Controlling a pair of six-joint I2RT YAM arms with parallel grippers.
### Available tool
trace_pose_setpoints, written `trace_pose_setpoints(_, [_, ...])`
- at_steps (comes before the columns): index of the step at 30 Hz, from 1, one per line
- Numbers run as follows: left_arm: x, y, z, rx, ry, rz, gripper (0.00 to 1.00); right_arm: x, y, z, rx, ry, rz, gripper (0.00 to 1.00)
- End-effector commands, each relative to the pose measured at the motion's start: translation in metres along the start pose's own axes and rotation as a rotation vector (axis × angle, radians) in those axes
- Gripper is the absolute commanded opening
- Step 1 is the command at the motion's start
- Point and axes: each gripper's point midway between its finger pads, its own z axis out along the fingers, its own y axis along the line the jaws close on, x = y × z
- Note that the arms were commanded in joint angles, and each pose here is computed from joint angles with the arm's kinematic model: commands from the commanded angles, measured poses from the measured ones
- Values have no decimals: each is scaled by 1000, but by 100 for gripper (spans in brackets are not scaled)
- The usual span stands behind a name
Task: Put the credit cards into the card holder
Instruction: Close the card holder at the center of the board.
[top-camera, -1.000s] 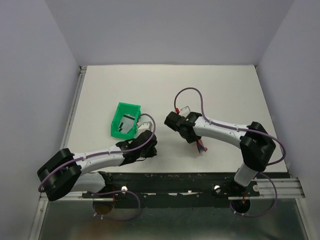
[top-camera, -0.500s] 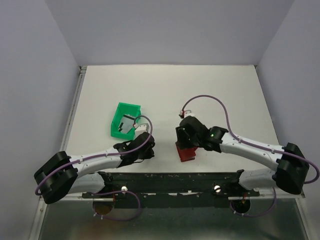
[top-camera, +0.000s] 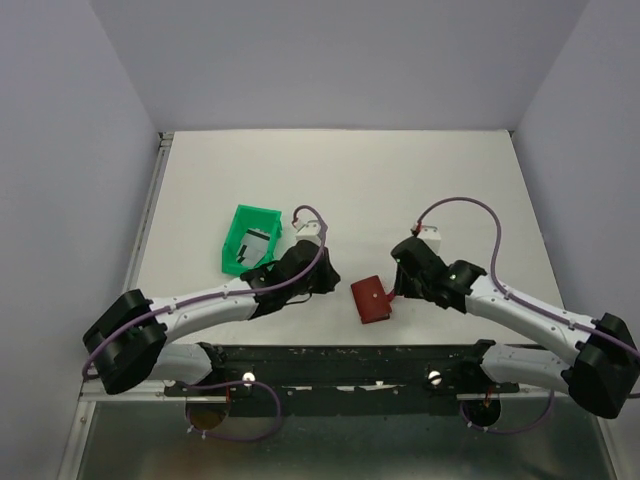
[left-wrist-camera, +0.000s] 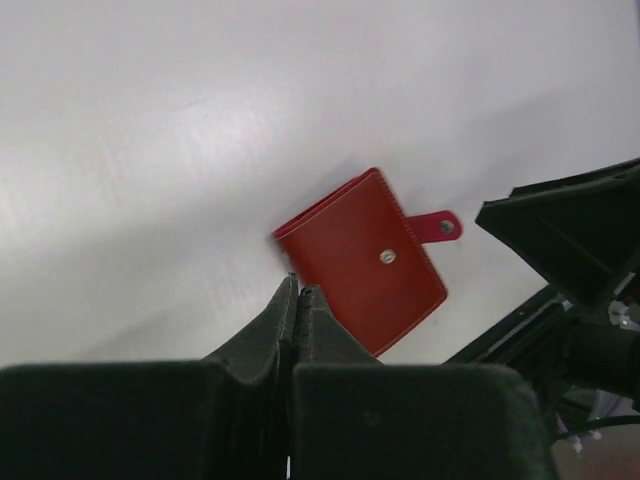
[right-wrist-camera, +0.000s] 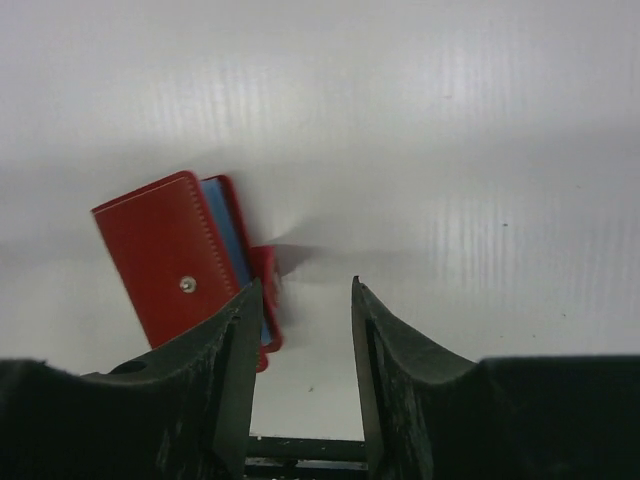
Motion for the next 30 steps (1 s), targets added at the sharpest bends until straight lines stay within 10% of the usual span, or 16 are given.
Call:
trace_pose_setpoints(1, [-7, -64, 17, 248, 26, 85, 0, 0, -32, 1, 67, -17, 155, 42])
trace_pose_setpoints(8, [13, -77, 52, 254, 136, 97, 0, 3, -39, 4, 56, 10, 214, 11])
trace_pose_setpoints(30, [77, -51, 64, 193, 294, 56, 0, 17, 20, 32, -247, 169, 155, 17])
